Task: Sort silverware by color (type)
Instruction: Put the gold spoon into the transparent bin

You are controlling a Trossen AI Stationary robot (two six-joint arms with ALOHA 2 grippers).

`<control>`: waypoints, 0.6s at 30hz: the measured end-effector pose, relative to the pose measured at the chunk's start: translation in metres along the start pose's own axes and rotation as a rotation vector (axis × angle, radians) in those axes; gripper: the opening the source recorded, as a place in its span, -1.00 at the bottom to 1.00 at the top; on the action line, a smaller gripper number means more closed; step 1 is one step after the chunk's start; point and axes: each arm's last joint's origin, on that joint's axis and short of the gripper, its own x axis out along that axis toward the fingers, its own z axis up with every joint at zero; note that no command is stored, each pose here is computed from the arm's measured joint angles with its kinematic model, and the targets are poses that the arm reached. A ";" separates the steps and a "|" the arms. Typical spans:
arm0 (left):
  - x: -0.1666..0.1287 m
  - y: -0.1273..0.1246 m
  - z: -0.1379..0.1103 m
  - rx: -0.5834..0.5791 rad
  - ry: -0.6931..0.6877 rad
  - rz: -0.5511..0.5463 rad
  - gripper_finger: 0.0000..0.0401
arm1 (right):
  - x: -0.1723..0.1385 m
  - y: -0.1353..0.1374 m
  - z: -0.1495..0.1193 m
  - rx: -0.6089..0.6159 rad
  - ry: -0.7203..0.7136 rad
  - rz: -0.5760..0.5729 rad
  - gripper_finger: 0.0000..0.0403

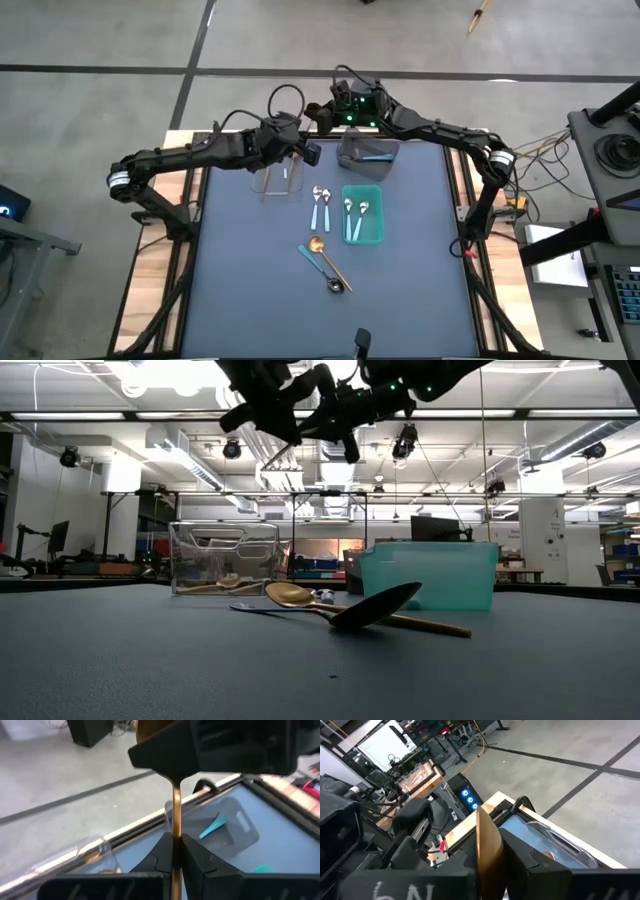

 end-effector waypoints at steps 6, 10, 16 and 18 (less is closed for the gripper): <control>-0.001 0.003 -0.004 -0.003 0.043 0.021 -1.00 | 0.000 -0.002 0.002 0.002 -0.015 -0.007 -0.68; -0.002 0.006 -0.008 -0.014 0.084 0.043 -1.00 | 0.000 -0.003 0.002 0.004 -0.022 -0.026 -0.51; -0.002 0.017 -0.020 -0.041 0.204 0.133 -1.00 | -0.005 -0.015 0.010 0.021 -0.043 -0.057 -0.28; -0.002 0.021 -0.023 -0.054 0.237 0.163 -1.00 | -0.010 -0.020 0.014 0.045 -0.050 -0.072 -0.22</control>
